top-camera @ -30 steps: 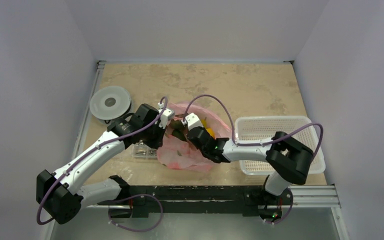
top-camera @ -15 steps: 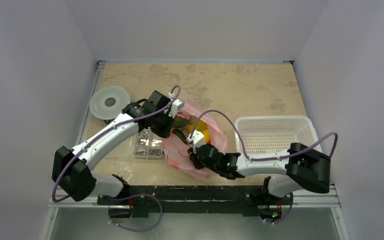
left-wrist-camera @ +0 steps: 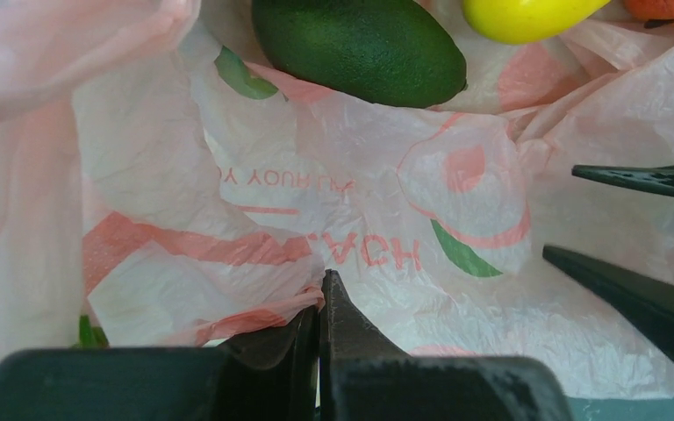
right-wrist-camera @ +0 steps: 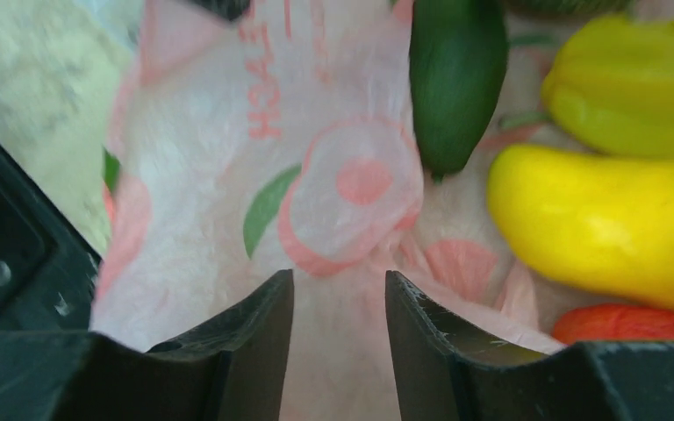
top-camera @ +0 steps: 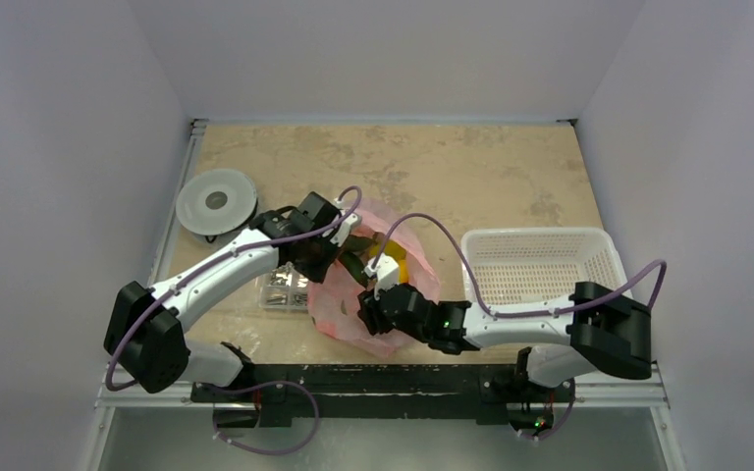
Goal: Take the fake fruits out of the plastic bag
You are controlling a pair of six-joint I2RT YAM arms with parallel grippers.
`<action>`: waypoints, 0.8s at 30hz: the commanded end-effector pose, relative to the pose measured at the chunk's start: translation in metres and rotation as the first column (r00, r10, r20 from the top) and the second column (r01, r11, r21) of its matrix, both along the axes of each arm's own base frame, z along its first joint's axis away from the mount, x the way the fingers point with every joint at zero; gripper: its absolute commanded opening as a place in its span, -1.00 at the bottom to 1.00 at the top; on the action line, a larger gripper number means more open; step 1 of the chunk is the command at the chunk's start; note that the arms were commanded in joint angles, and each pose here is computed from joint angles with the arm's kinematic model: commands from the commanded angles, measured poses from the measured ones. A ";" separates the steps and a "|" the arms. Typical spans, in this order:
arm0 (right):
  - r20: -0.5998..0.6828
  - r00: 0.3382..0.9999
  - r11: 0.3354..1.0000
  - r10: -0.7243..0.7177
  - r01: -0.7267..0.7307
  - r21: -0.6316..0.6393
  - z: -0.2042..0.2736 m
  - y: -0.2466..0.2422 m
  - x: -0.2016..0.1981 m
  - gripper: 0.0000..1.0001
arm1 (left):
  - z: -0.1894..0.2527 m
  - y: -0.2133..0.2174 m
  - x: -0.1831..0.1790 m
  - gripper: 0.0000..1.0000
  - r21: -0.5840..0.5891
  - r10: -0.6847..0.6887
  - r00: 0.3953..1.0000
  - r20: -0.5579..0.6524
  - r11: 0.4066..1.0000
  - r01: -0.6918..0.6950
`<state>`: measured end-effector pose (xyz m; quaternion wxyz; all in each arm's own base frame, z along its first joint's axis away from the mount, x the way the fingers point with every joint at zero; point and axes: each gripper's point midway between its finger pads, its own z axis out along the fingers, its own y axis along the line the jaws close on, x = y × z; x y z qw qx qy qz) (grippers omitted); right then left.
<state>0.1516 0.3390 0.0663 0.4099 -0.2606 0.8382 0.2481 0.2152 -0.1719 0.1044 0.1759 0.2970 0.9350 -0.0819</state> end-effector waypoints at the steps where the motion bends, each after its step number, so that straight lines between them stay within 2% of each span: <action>1: 0.104 0.985 0.986 -0.139 0.127 0.111 0.056 0.008 0.036 -0.15 | 0.010 0.003 0.004 -1.00 0.006 -0.018 0.998 0.061 1.000 0.017; 8: 0.152 0.945 0.955 -0.288 0.273 0.115 0.064 0.005 0.095 -0.21 | 0.014 0.013 0.008 -1.00 0.053 -0.005 0.995 0.100 0.999 0.000; 14: 0.222 0.947 0.973 -0.232 0.230 0.036 0.043 0.026 0.118 -0.19 | 0.016 0.015 0.007 -1.00 0.060 -0.007 0.993 0.117 0.998 0.000; 21: 0.214 0.964 0.987 -0.157 0.161 -0.001 0.025 0.046 0.118 0.11 | 0.014 0.011 0.003 -1.00 0.063 -0.026 0.994 0.103 0.998 0.019; 24: 0.212 0.966 0.988 -0.146 0.151 -0.009 0.017 0.050 0.119 0.31 | 0.012 0.010 0.003 -1.00 0.070 -0.036 0.995 0.095 0.997 0.029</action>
